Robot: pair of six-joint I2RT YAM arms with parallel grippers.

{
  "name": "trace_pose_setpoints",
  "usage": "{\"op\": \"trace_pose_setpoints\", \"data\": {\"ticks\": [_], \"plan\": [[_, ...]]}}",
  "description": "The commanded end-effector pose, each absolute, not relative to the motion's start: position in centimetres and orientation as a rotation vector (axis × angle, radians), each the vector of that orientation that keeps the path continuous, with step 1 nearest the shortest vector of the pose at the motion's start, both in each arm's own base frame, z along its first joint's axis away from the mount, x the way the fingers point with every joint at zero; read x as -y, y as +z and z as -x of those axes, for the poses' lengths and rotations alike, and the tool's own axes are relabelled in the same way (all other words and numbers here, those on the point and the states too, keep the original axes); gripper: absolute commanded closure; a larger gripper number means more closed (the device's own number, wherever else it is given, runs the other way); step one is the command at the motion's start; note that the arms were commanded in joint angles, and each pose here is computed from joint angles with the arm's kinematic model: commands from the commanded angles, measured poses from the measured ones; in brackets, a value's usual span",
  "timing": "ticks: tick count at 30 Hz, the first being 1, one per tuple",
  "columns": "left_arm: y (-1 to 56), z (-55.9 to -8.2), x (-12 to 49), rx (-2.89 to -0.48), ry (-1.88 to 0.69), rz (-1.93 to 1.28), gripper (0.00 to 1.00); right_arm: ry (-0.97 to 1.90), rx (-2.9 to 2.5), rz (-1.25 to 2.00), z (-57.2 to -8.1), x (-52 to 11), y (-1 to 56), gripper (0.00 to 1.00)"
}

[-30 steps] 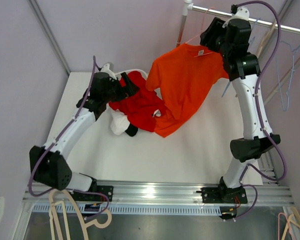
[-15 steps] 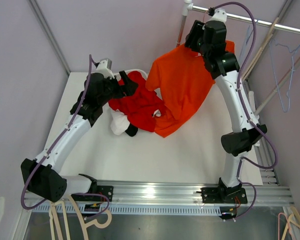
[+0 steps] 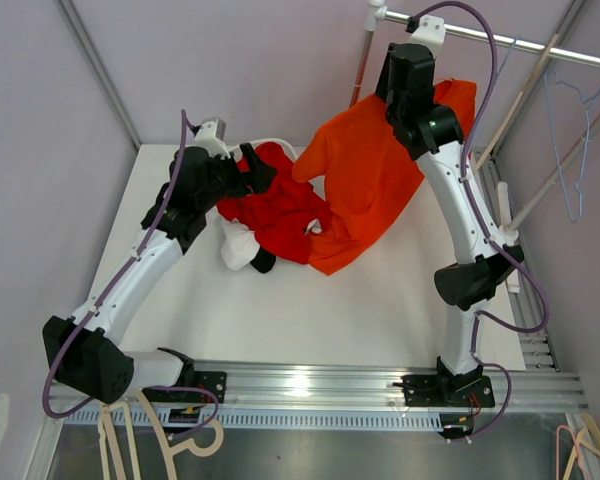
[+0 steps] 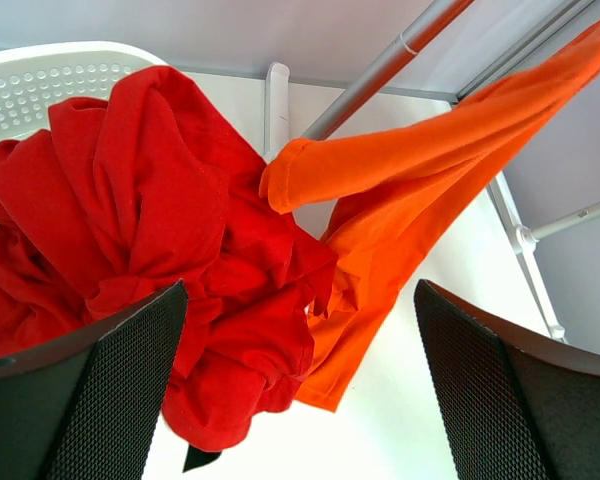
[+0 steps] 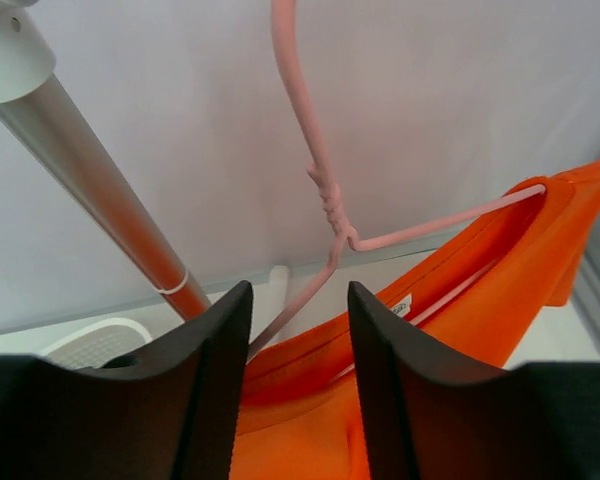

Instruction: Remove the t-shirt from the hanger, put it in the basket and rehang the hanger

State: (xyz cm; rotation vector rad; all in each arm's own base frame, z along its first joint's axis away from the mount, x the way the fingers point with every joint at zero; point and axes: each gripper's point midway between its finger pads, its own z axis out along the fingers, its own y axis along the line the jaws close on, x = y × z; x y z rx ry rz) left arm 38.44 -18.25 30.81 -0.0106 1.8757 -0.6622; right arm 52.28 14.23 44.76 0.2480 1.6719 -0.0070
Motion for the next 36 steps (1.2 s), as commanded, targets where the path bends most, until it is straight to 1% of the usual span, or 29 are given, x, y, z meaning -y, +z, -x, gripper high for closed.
{"op": "trace_pose_setpoints", "data": {"ticks": [1,3,4,6,8,9,12,13,19,25,29,32,35,36], "plan": [[31.0,-38.6,18.9,-1.853,-0.679,-0.024,0.00,-0.112,-1.621,-0.296,-51.6,-12.3,46.5,0.56],[30.8,-38.6,19.0,-1.858,-0.686,-0.024,0.00,-0.123,-1.620,-0.299,-51.4,-12.1,46.7,0.57],[30.8,-38.5,19.1,-1.858,-0.692,-0.026,0.01,-0.132,-1.619,-0.304,-51.3,-11.9,46.7,0.61],[30.7,-38.5,19.2,-1.861,-0.696,-0.026,0.01,-0.138,-1.614,-0.307,-51.1,-11.7,46.9,0.63],[30.7,-38.4,19.2,-1.858,-0.697,-0.028,0.01,-0.151,-1.608,-0.314,-50.9,-11.5,47.2,0.69],[30.6,-38.4,19.2,-1.861,-0.699,-0.028,0.00,-0.162,-1.605,-0.315,-50.9,-11.3,47.3,0.81],[30.6,-38.2,19.2,-1.861,-0.697,-0.030,0.01,-0.188,-1.598,-0.334,-50.5,-10.7,47.6,0.94],[30.6,-38.2,19.2,-1.858,-0.700,-0.030,0.01,-0.194,-1.600,-0.335,-50.3,-10.5,47.6,1.00],[30.4,-38.0,19.5,-1.867,-0.706,-0.037,0.00,-0.197,-1.580,-0.330,-50.0,-10.3,48.5,1.00],[30.8,-37.5,19.7,-1.857,-0.708,-0.048,0.01,-0.135,-1.504,-0.321,-49.0,-10.3,51.6,1.00],[31.5,-37.0,20.2,-1.842,-0.718,-0.080,0.01,-0.071,-1.445,-0.308,-47.4,-10.2,54.4,1.00],[32.2,-36.3,20.8,-1.798,-0.688,-0.114,0.01,-0.032,-1.423,-0.290,-46.1,-10.2,55.9,1.00],[33.9,-35.1,21.4,-1.706,-0.634,-0.162,0.00,-0.018,-1.429,-0.276,-45.0,-10.3,56.0,1.00],[34.2,-34.8,21.3,-1.684,-0.616,-0.165,0.01,0.001,-1.408,-0.280,-43.7,-9.9,57.0,1.00]]}}
